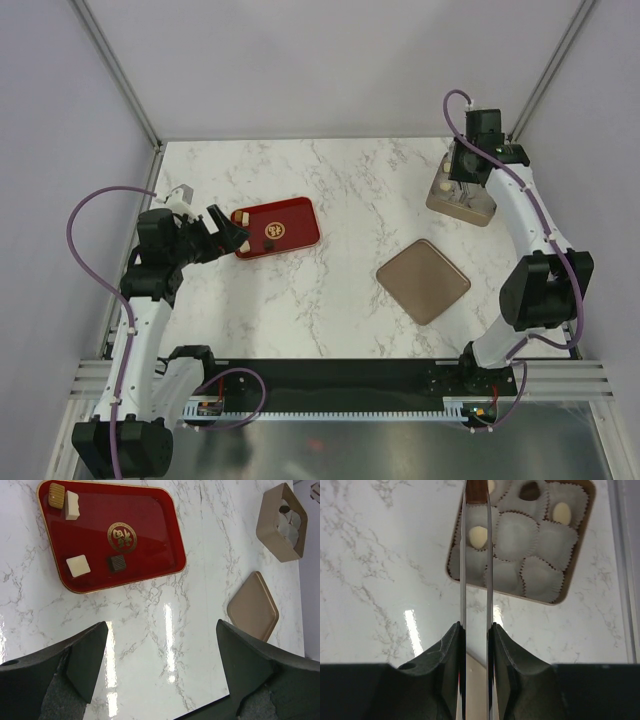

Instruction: Pack the chocolate

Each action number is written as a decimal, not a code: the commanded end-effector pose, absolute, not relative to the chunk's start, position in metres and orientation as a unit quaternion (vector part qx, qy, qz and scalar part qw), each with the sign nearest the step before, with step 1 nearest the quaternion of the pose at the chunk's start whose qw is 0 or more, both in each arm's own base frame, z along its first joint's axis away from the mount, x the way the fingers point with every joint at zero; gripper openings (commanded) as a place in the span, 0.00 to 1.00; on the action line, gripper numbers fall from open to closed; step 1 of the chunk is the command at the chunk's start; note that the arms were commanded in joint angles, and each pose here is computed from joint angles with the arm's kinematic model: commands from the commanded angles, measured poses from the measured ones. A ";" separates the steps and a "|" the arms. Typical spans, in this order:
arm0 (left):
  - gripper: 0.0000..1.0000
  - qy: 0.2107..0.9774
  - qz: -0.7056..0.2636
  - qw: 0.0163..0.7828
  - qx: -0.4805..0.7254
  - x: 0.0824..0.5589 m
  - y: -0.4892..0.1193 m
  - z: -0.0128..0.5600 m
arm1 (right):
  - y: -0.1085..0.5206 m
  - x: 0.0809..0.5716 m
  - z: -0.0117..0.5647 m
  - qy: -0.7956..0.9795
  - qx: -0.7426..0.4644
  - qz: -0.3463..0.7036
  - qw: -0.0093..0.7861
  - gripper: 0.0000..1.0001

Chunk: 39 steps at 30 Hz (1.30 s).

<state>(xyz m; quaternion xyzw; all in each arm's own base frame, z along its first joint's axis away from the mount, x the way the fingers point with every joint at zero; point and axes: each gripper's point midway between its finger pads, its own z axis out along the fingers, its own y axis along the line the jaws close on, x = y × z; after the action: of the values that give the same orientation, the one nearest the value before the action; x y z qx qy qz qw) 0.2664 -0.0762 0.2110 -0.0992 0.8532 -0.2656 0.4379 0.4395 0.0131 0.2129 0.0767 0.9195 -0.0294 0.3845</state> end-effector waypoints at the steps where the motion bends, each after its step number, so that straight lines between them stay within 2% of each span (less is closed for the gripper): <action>1: 0.97 0.847 -0.273 0.449 -0.075 0.268 -0.080 0.218 | -0.017 0.428 0.231 0.906 0.120 -0.060 0.401 0.31; 9: 0.97 0.851 -0.276 0.440 -0.077 0.269 -0.082 0.214 | -0.069 0.410 0.199 0.912 0.172 -0.100 0.359 0.31; 39: 0.97 0.852 -0.281 0.435 -0.076 0.269 -0.083 0.212 | -0.045 0.424 0.162 0.927 0.153 -0.026 0.341 0.37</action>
<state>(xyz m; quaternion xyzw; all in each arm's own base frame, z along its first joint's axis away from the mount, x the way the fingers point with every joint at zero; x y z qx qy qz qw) 0.2672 -0.0795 0.2063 -0.0969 0.8574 -0.2731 0.4253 0.4125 -0.0494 0.1563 0.1505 0.9351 -0.0435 0.3179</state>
